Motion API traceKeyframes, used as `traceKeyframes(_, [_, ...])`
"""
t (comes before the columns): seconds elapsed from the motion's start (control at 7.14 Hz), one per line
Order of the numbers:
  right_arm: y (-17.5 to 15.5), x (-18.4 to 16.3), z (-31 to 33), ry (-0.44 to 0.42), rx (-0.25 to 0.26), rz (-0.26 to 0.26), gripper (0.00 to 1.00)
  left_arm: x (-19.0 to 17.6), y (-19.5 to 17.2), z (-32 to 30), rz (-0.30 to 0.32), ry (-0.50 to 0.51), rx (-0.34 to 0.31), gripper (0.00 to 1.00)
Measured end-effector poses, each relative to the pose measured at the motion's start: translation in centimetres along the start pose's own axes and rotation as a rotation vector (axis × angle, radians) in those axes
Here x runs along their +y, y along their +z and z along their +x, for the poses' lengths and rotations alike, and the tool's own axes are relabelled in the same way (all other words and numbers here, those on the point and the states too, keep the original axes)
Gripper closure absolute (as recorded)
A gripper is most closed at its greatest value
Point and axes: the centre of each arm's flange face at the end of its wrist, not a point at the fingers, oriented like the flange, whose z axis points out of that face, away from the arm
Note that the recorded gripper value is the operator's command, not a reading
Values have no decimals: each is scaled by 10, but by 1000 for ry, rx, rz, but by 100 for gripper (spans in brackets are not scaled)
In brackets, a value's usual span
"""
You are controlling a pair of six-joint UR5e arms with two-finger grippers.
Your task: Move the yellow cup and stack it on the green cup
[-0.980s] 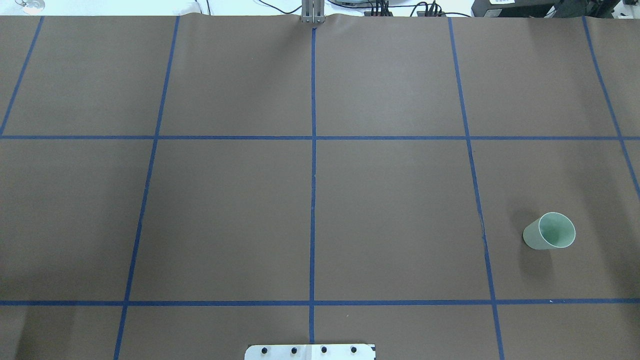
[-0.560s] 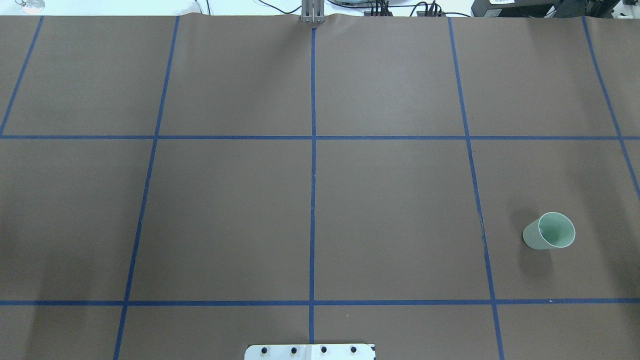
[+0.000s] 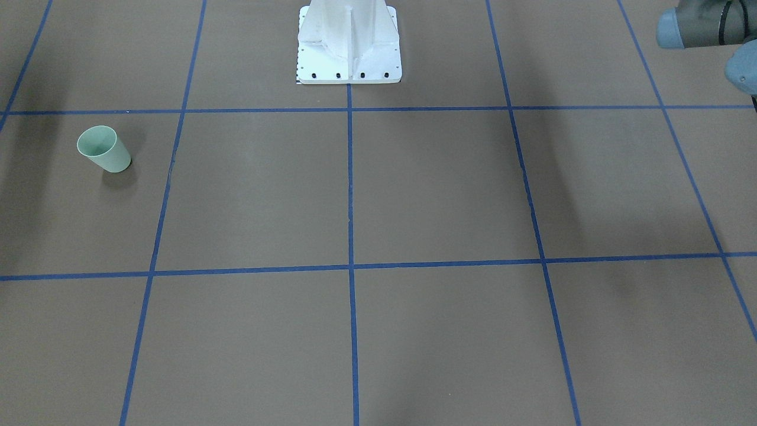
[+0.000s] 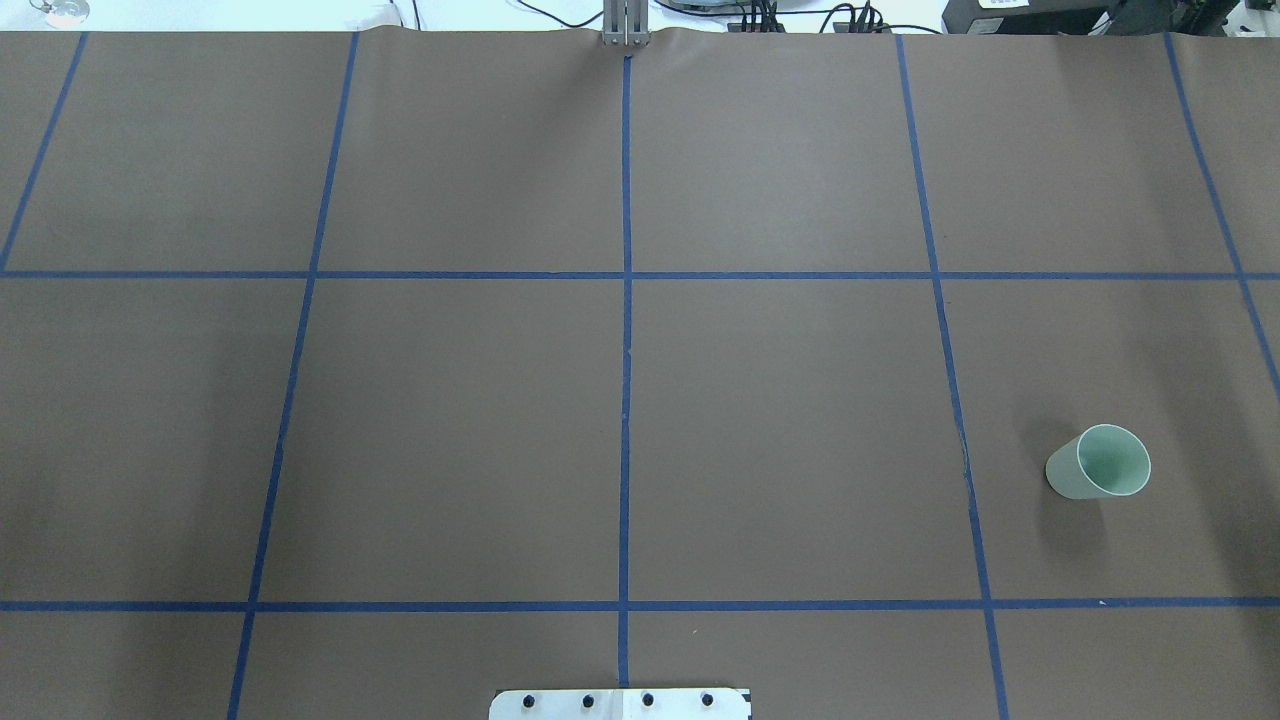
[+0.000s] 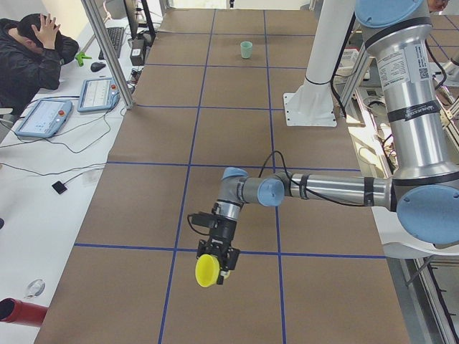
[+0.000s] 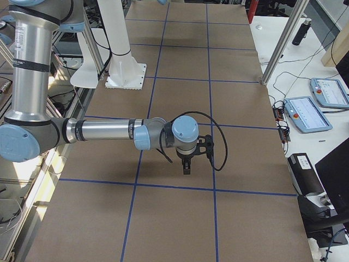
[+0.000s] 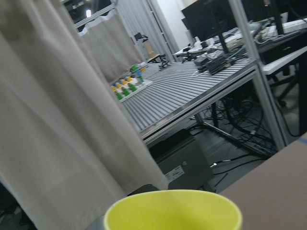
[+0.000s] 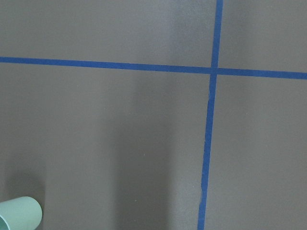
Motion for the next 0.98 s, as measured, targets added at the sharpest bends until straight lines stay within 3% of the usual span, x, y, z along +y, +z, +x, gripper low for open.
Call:
traceKeyframes(0.28, [-1, -16, -15, -33, -2, 5, 0, -74, -70, 67, 71, 60, 273, 100])
traceKeyframes(0.42, [1, -24, -24, -43, -1, 5, 1, -86, -103, 88, 62, 113, 474, 100])
traceKeyframes(0.7, [15, -35, -46, 33, -7, -14, 1, -100, -171, 121, 47, 235, 878, 100])
traceKeyframes(0.98, [32, -80, -122, 49, -39, 1, 1, -99, -235, 135, 37, 281, 1196, 100])
